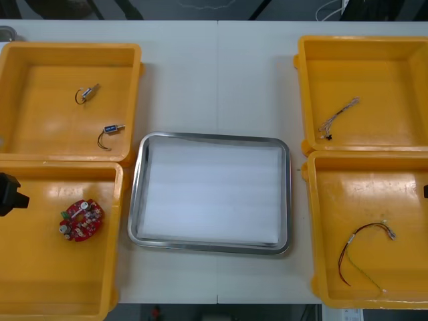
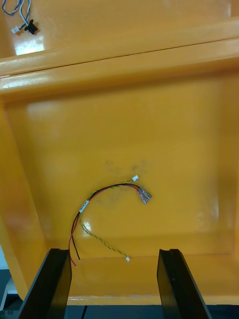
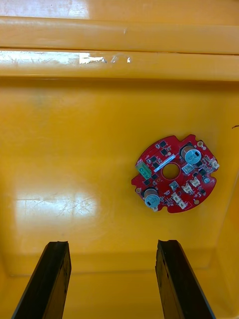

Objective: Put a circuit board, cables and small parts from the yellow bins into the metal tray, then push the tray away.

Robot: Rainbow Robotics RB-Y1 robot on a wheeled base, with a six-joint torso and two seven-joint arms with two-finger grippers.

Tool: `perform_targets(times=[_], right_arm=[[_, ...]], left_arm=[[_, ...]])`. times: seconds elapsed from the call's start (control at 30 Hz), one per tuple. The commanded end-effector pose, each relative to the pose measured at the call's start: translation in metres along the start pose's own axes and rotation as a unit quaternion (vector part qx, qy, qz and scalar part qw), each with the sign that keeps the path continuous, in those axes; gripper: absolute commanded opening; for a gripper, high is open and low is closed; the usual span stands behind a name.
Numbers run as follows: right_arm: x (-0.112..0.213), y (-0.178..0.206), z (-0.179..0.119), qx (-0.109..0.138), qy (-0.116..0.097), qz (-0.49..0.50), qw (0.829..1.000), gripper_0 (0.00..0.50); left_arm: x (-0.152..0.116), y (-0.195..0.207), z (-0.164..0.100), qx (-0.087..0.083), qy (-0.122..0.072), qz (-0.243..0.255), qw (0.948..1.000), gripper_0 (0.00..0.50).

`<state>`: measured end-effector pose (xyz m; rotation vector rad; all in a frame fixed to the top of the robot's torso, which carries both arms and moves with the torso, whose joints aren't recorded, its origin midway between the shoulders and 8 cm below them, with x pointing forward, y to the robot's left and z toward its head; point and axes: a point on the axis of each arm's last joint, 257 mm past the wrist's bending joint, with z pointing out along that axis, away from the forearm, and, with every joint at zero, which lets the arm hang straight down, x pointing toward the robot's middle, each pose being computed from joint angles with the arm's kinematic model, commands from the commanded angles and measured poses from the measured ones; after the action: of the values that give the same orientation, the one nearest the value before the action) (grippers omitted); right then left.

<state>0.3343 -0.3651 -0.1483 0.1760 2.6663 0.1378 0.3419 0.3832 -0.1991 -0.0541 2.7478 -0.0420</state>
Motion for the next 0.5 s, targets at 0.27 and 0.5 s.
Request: perform_targets(times=[0.27,0.5], right_arm=[[0.017,-0.005,0.004,0.025,0.010,0.000,1.000,0.500],[0.024,0.001,0.014,0.045,-0.002,0.039,0.998,0.500]], left_arm=[[0.024,0.002,0.011,-0.008,0.032,0.004,0.9994,0.500],[0.021,0.000,0.013,-0.009,0.032,-0.008,0.9994,0.500]])
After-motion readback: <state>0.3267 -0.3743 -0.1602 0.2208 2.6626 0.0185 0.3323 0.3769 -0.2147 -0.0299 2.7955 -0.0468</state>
